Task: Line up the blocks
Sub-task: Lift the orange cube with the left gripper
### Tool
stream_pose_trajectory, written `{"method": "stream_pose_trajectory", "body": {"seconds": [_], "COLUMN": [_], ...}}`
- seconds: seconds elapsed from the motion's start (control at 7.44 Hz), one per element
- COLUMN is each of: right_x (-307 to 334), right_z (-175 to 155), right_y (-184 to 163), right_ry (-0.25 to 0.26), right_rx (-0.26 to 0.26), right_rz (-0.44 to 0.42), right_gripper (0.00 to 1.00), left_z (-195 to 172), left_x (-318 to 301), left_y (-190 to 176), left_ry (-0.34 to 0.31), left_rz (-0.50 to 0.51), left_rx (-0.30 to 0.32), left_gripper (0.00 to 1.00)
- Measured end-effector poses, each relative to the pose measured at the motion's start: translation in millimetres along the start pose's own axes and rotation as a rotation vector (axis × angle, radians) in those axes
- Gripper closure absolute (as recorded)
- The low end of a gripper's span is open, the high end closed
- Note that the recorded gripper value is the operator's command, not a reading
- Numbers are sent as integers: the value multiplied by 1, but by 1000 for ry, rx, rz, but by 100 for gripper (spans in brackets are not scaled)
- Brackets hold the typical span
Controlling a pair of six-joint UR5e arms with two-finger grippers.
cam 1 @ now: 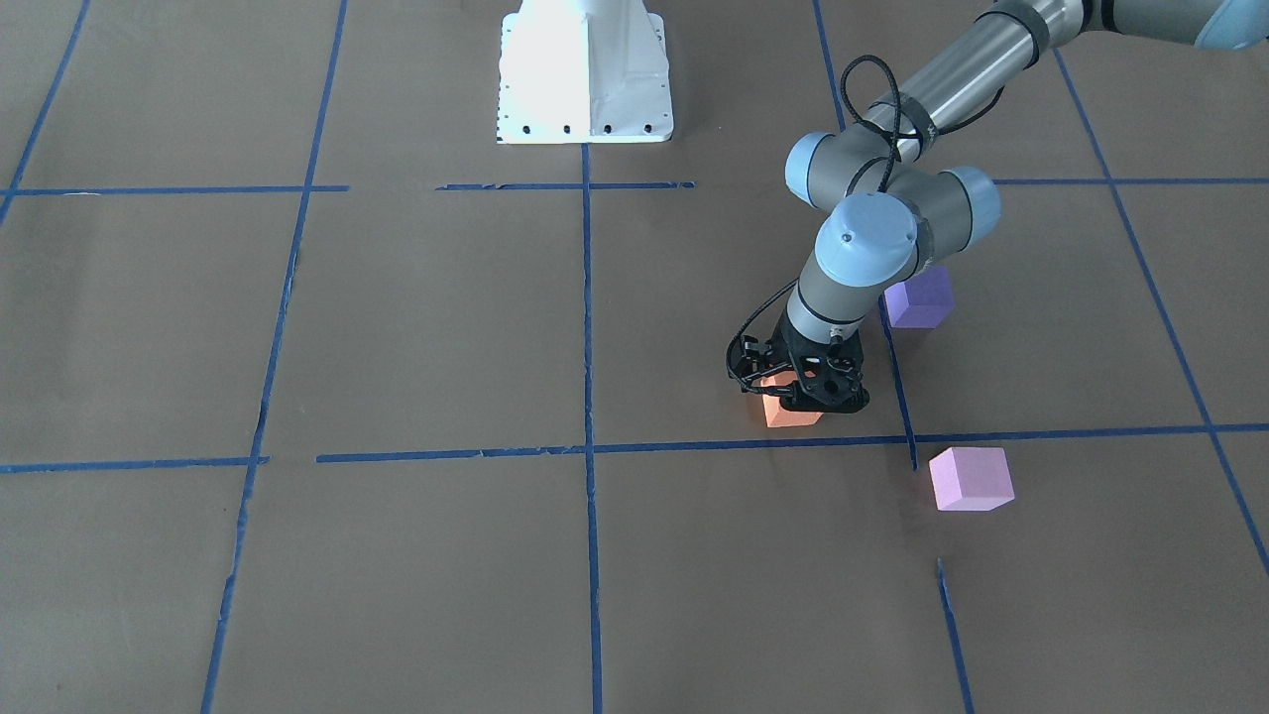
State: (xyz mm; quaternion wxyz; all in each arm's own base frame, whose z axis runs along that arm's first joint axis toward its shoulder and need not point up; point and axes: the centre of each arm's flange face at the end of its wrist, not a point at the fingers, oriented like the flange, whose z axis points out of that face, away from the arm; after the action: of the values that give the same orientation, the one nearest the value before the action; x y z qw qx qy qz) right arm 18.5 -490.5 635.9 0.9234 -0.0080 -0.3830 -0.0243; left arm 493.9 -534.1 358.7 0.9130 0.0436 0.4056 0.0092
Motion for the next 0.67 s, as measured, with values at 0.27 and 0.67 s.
{"method": "stream_pose_trajectory", "body": {"seconds": [0.27, 0.67], "right_x": [0, 0], "right_z": [0, 0], "right_y": [0, 0], "right_ry": [0, 0], "right_rx": [0, 0], "right_rz": [0, 0], "right_gripper": [0, 0], "left_z": [0, -12], "left_x": [-3, -12], "left_y": [-2, -16], "left_ry": [-5, -4], "left_rz": [-5, -16], "left_rx": [1, 24], "left_gripper": [26, 38]}}
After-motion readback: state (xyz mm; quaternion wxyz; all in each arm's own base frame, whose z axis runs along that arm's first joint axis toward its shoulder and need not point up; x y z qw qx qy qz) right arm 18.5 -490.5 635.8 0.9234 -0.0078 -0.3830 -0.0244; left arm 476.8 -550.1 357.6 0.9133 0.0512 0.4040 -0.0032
